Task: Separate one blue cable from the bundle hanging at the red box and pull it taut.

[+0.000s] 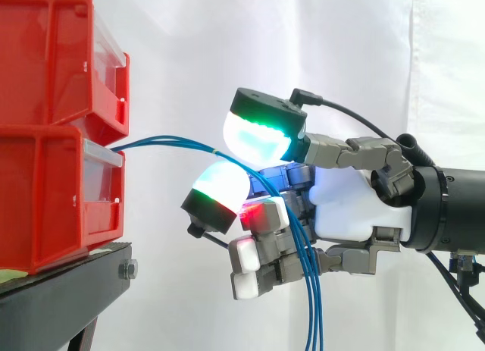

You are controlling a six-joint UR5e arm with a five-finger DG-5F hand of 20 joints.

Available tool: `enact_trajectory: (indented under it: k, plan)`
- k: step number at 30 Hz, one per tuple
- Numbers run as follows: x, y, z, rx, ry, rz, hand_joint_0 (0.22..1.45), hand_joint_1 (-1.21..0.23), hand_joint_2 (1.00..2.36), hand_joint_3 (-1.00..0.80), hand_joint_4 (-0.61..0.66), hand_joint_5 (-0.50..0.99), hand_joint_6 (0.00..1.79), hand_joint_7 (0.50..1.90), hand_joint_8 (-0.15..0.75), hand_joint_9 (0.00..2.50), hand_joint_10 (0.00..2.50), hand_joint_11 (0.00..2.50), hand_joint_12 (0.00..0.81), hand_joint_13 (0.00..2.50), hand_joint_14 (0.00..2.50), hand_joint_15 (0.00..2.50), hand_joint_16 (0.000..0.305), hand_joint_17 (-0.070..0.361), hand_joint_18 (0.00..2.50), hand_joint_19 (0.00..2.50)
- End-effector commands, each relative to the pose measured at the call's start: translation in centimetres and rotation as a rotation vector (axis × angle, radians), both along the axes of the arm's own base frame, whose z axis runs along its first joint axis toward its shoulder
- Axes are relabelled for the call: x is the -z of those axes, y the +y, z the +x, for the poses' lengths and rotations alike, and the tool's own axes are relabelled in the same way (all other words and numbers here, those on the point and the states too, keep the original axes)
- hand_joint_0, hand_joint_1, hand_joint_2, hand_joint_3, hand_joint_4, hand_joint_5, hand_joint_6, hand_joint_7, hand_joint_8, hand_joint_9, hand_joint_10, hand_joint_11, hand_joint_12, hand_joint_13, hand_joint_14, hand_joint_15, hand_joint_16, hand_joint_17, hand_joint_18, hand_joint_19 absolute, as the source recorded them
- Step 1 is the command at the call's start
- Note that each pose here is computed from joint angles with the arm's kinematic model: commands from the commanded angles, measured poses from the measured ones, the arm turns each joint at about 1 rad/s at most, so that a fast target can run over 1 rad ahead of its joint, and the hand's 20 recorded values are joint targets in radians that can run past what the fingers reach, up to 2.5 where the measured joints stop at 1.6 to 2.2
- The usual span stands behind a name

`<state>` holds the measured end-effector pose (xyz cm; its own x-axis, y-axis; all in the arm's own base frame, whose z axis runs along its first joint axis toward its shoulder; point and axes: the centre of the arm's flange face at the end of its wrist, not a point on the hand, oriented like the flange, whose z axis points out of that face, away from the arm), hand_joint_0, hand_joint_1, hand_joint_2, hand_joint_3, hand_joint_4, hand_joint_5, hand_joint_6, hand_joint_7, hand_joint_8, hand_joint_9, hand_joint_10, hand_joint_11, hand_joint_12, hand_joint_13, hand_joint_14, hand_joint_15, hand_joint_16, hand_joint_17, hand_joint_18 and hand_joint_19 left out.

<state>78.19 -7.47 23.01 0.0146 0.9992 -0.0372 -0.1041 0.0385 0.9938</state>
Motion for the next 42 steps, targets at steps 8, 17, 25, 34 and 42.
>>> enact_trajectory:
  k: [8, 17, 25, 34, 42]
  plan:
    - [0.01, -1.84, -0.17, 0.025, -0.005, -0.002, 0.60, -0.73, 1.02, -0.19, 0.14, -0.18, 0.78, 1.14, 0.332, 1.05, 0.02, 0.97, 0.345, 0.94, 0.02, 0.58, 0.040, 0.090, 0.72, 0.59]
    - [0.01, -1.96, -0.19, 0.028, -0.005, -0.008, 0.65, -0.76, 1.01, -0.44, 0.15, -0.21, 0.85, 1.12, 0.318, 1.00, 0.02, 0.98, 0.330, 0.91, 0.02, 0.57, 0.040, 0.090, 0.71, 0.57]
    - [-0.08, -1.85, -0.10, 0.029, -0.012, -0.017, 0.56, -0.54, 1.00, -0.50, 0.16, -0.18, 0.85, 1.11, 0.344, 1.13, 0.02, 0.97, 0.342, 0.98, 0.02, 0.57, 0.040, 0.090, 0.77, 0.60]
    - [-0.09, -1.97, -0.11, 0.030, -0.014, -0.015, 0.61, -0.64, 1.03, -0.20, 0.15, -0.18, 0.92, 1.26, 0.353, 1.12, 0.02, 1.04, 0.345, 0.99, 0.02, 0.58, 0.040, 0.090, 0.79, 0.61]
    - [-0.09, -1.84, -0.09, 0.027, -0.014, -0.015, 0.68, -0.78, 1.03, -0.19, 0.06, -0.21, 0.94, 1.32, 0.339, 1.07, 0.02, 1.07, 0.334, 0.97, 0.02, 0.58, 0.041, 0.091, 0.78, 0.57]
